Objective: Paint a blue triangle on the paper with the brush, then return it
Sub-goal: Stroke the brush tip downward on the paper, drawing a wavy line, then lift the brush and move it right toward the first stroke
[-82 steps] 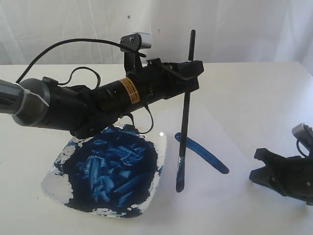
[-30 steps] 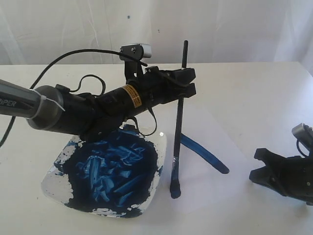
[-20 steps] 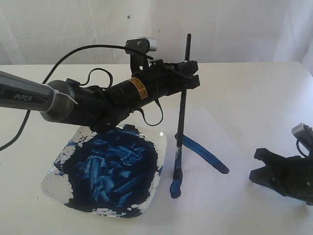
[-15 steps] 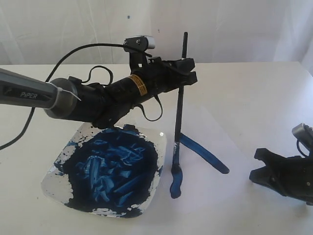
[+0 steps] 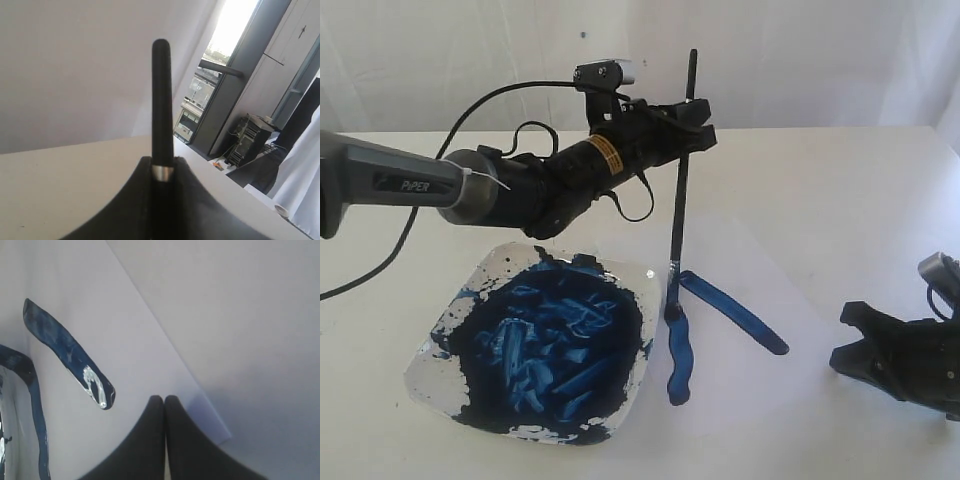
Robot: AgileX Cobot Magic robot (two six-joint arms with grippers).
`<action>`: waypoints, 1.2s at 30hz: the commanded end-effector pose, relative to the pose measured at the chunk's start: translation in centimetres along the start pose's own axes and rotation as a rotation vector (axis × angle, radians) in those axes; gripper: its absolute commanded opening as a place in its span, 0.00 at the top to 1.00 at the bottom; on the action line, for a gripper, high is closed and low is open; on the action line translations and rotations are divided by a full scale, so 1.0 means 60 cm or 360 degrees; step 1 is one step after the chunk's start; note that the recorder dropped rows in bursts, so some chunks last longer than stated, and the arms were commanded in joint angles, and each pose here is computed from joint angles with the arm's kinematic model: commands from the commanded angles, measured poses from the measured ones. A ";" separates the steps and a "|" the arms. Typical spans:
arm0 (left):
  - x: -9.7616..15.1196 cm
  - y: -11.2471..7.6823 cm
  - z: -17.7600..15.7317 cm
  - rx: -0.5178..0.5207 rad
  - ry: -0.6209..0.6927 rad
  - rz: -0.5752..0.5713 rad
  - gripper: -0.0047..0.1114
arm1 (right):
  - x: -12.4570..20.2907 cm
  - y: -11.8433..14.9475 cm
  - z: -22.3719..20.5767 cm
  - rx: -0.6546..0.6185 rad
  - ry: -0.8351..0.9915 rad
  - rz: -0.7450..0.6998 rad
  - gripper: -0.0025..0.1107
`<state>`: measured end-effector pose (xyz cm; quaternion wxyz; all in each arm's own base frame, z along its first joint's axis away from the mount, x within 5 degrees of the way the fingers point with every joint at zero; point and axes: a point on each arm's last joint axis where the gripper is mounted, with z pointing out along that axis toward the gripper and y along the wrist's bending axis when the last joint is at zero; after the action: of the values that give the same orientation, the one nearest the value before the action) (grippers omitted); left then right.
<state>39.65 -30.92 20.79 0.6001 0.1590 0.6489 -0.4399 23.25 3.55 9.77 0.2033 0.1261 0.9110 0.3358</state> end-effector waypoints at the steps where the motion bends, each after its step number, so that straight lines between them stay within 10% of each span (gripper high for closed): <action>1: -0.006 0.015 0.015 0.0006 -0.0032 0.0033 0.96 | 0.000 0.000 0.001 0.0005 0.0010 -0.0010 0.98; 36: -0.068 0.011 0.069 0.0225 -0.0273 -0.0009 0.96 | 0.000 0.000 0.001 0.0005 0.0008 -0.0007 0.98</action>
<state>44.28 -32.36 22.97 0.6349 0.1464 0.5903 -0.4765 23.25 3.55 9.77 0.2030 0.1269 0.9109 0.3360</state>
